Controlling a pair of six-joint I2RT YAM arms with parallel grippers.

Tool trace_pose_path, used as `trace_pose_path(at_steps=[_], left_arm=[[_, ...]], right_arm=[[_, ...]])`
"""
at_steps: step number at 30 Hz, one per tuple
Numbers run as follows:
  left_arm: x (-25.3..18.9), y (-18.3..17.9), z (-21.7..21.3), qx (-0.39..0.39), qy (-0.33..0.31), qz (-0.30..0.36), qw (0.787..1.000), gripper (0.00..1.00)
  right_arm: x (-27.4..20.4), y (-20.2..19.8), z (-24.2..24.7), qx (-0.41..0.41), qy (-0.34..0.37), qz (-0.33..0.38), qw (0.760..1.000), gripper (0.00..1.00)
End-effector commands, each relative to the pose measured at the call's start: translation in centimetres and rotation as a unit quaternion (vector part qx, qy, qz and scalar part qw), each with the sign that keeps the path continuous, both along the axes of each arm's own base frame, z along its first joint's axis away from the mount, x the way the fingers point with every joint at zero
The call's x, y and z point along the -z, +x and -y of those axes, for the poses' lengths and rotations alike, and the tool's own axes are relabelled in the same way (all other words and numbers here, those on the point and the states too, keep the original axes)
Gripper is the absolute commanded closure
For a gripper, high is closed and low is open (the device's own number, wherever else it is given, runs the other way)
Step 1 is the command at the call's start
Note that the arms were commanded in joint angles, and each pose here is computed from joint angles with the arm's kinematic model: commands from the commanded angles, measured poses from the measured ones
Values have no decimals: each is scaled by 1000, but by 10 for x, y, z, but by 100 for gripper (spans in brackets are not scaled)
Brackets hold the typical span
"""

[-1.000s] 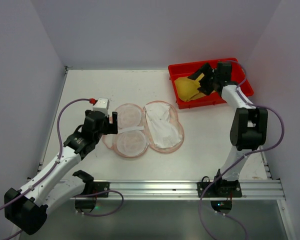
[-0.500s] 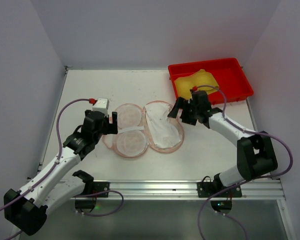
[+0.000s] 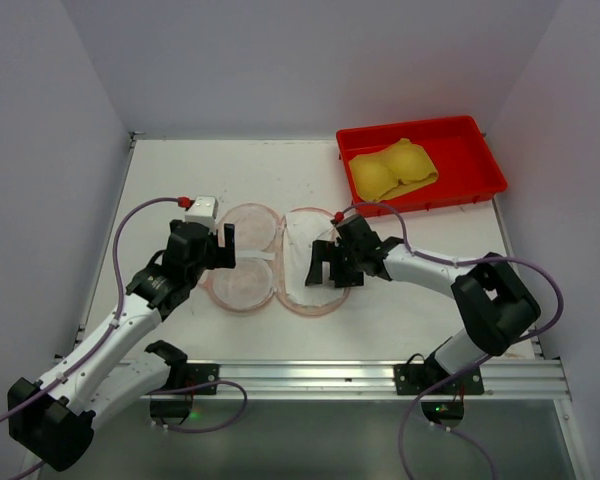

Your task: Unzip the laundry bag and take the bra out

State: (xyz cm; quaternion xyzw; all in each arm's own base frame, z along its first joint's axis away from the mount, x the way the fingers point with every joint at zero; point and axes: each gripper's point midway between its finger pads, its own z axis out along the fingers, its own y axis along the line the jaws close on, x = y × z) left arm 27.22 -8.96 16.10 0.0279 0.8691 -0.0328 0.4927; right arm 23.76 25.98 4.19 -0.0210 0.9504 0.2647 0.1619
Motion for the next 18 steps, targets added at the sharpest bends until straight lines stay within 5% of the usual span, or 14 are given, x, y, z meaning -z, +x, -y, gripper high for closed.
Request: trace_pose_path(at_steps=[1,9,18], left_arm=[[-4,3,-2,-3,0,12,1000,11],[-4,2,-2,-3,0,12,1000,12],[-4,3,-1,-1,1,10,1000,11]], right_arm=[[-18,4,-22,-14,23,11,1000,5],[-19,24,4,20,-45,65,997,5],[-20,31,-17,-74,-31,90,993,4]])
